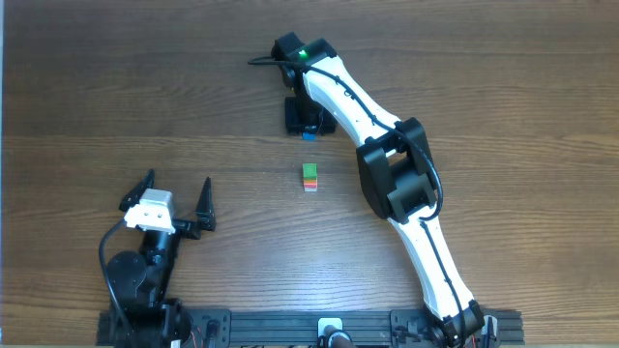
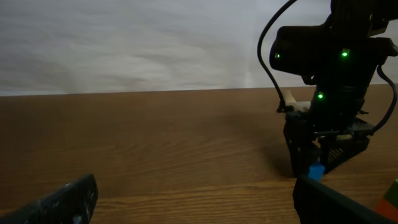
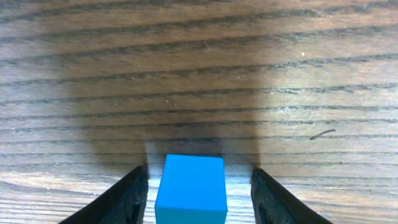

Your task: Stack Cubes

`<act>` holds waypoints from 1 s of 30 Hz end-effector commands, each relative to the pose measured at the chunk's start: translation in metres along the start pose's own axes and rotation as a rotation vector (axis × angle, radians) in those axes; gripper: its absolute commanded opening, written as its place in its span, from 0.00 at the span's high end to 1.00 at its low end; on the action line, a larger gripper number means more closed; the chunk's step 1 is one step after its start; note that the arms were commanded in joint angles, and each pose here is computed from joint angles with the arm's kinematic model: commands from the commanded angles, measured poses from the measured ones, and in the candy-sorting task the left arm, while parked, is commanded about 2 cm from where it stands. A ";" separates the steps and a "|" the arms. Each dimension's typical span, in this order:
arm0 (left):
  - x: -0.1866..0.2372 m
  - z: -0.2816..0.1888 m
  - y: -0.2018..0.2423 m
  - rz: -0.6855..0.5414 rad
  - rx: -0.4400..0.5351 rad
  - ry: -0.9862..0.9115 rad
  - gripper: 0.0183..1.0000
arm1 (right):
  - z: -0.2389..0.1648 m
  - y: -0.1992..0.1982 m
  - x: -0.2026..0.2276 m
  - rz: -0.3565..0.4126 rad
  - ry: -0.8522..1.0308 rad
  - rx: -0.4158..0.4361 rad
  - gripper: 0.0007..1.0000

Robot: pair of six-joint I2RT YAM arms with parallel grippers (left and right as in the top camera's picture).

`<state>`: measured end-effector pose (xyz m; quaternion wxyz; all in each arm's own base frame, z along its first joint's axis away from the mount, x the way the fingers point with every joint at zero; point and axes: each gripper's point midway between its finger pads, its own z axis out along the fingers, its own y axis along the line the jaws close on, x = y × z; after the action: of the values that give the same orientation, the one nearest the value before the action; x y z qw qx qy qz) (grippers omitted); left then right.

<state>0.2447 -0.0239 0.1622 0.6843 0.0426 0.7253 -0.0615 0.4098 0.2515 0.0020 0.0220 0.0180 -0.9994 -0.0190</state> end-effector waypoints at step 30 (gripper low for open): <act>0.001 0.000 0.000 0.015 0.001 0.000 0.00 | 0.005 -0.001 0.005 0.008 0.024 0.004 0.74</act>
<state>0.2447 -0.0239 0.1622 0.6843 0.0426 0.7253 -0.0615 0.4085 0.2507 0.0018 0.0247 0.0174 -0.9994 -0.0175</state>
